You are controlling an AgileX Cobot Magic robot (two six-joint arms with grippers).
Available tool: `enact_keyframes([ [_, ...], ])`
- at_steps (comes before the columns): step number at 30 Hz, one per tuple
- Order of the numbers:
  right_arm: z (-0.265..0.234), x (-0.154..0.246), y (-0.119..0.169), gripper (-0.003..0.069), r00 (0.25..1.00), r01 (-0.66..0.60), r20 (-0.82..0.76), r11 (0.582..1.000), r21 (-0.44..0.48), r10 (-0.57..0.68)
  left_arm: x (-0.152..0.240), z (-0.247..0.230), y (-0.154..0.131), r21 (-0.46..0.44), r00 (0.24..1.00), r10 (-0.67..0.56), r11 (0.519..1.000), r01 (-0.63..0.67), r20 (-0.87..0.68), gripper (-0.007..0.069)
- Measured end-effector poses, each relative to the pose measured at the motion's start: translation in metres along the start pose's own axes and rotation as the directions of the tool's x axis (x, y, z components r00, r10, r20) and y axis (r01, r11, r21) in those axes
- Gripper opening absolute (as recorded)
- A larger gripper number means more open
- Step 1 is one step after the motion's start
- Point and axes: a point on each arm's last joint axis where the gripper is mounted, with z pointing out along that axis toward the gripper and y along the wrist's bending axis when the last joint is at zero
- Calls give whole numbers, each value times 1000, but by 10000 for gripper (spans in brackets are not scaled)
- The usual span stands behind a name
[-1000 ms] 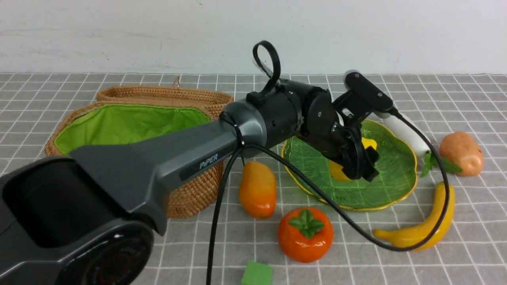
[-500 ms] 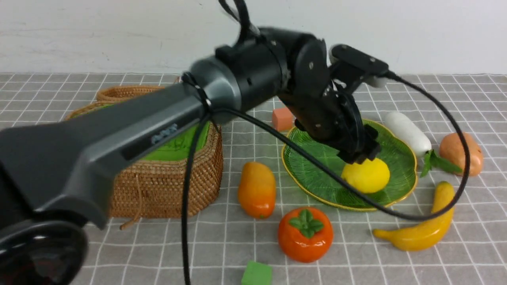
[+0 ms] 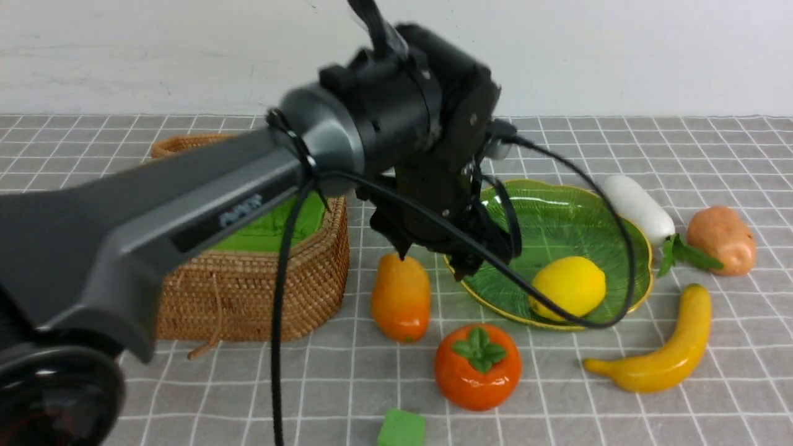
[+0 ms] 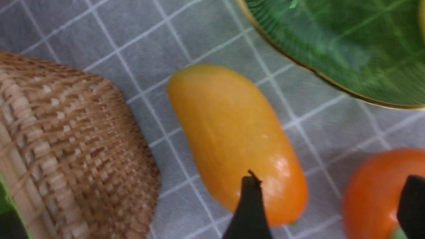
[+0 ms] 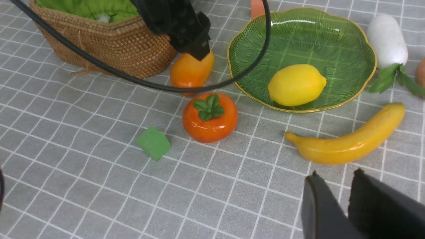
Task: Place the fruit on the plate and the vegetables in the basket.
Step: Grab the mango with your left arm and place it on the right plate
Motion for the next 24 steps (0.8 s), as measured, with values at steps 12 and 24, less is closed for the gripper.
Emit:
enact_keyframes([
  [12, 0, 0, 0, 157, 1000, 29, -1, 1000, 0, -29, 10, 84, -6, -125, 998, 32, 991, -40, -62, 636],
  [24, 0, 1, 0, 158, 1000, 28, -8, 1000, -2, -28, 13, 95, -4, -180, 993, 22, 983, -43, -114, 545],
])
